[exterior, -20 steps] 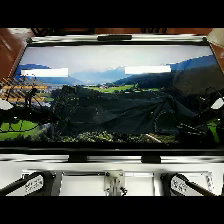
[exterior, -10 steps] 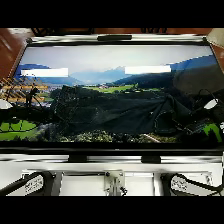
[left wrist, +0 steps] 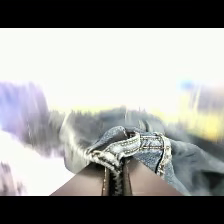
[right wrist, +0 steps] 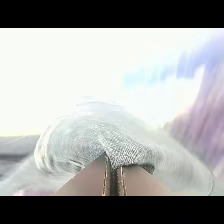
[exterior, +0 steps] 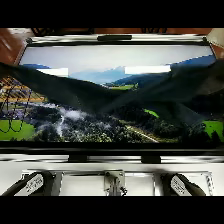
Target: Fold the shirts.
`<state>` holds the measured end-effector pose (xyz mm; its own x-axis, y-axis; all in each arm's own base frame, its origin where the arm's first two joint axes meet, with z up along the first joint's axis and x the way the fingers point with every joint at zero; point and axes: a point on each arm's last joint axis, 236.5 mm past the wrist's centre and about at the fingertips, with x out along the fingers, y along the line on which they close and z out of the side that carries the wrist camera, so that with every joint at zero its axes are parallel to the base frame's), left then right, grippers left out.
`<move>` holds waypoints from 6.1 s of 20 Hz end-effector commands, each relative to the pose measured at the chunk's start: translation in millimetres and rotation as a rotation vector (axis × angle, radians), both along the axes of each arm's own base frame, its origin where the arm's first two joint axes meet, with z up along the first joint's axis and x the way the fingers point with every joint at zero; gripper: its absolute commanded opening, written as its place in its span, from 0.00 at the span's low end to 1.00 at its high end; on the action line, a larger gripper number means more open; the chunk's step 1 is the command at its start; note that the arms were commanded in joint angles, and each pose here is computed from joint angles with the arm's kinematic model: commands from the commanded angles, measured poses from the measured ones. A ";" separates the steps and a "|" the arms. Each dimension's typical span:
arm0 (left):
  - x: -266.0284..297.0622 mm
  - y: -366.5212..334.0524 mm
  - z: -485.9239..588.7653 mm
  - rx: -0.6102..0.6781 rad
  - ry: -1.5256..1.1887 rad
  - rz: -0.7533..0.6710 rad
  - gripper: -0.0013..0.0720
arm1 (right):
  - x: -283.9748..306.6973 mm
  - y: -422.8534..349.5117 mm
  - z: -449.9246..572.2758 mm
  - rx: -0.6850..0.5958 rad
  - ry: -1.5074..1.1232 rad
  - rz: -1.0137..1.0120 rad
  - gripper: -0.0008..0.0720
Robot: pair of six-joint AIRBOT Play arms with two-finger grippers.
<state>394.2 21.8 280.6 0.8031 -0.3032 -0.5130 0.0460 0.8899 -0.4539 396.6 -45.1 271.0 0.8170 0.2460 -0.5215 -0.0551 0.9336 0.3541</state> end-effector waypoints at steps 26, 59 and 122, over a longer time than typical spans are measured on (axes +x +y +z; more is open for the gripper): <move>17.6 -57.8 -109.8 -0.121 0.198 0.006 0.09 | 129.1 7.2 -65.8 -0.013 0.160 -0.028 0.14; -105.6 -112.5 -359.1 -0.120 0.820 0.003 0.44 | 46.7 -57.5 -215.1 -0.110 0.785 0.034 0.83; -7.3 8.7 -248.9 -0.061 0.517 0.001 0.09 | 46.7 -180.7 -244.3 -0.165 0.683 -0.477 0.14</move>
<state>350.7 17.6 27.0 0.3306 -0.3848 -0.8617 -0.1825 0.8698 -0.4585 382.6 -223.6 62.4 0.1835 -0.1586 -0.9701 0.5105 0.8587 -0.0438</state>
